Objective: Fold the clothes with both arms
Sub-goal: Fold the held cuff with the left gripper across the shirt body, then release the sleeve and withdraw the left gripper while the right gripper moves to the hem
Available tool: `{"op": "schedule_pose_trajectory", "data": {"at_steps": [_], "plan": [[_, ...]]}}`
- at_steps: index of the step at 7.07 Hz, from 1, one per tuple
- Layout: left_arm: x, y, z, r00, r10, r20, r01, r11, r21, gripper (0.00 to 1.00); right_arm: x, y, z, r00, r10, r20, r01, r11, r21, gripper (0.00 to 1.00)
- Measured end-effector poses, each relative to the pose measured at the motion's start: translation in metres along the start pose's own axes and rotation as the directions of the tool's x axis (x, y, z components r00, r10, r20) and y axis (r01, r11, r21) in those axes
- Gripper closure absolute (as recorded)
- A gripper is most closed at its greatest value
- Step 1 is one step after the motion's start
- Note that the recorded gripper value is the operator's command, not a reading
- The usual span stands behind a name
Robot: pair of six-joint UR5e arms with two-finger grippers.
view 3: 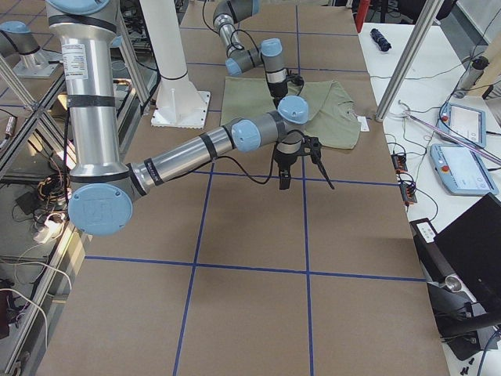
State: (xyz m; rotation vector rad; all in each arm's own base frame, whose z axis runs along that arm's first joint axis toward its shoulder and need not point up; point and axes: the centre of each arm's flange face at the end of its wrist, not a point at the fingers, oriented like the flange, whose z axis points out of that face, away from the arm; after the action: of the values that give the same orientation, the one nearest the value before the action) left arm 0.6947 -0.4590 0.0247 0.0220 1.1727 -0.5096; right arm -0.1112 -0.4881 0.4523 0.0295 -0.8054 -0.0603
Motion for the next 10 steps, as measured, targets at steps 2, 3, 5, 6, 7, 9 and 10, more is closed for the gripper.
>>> {"op": "schedule_pose_trajectory", "data": {"at_steps": [2, 3, 5, 6, 7, 9, 10], "plan": [[-0.007, 0.023, 0.007, 0.996, 0.070, -0.048, -0.070, 0.998, 0.005, 0.00, -0.003, -0.002, -0.002, 1.000, -0.003, 0.002, 0.003, 1.000, 0.004, 0.00], [-0.024, 0.013, 0.001, 0.992, 0.112, -0.059, -0.111, 0.994, 0.016, 0.00, -0.005, -0.002, -0.004, 1.000, -0.006, 0.006, 0.006, 1.000, 0.008, 0.00], [-0.064, -0.032, -0.039, 0.978, 0.206, -0.032, -0.204, 0.978, 0.049, 0.00, -0.023, 0.000, -0.004, 0.999, -0.007, 0.040, 0.006, 1.000, 0.020, 0.00], [-0.099, -0.058, -0.067, 0.965, 0.261, -0.007, -0.261, 0.964, 0.051, 0.00, -0.048, 0.005, 0.007, 0.998, 0.004, 0.067, -0.006, 1.000, 0.027, 0.00], [-0.143, -0.080, -0.099, 0.945, 0.326, 0.014, -0.326, 0.943, 0.058, 0.00, -0.083, 0.015, 0.026, 0.996, 0.020, 0.084, -0.023, 0.999, 0.037, 0.00], [-0.205, -0.104, -0.160, 0.898, 0.436, 0.057, -0.439, 0.895, 0.074, 0.00, -0.169, 0.058, 0.067, 0.995, 0.044, 0.095, -0.049, 0.997, 0.052, 0.00], [-0.229, -0.109, -0.182, 0.879, 0.471, 0.072, -0.475, 0.877, 0.071, 0.00, -0.205, 0.084, 0.079, 0.993, 0.056, 0.103, -0.061, 0.997, 0.045, 0.00]]}}
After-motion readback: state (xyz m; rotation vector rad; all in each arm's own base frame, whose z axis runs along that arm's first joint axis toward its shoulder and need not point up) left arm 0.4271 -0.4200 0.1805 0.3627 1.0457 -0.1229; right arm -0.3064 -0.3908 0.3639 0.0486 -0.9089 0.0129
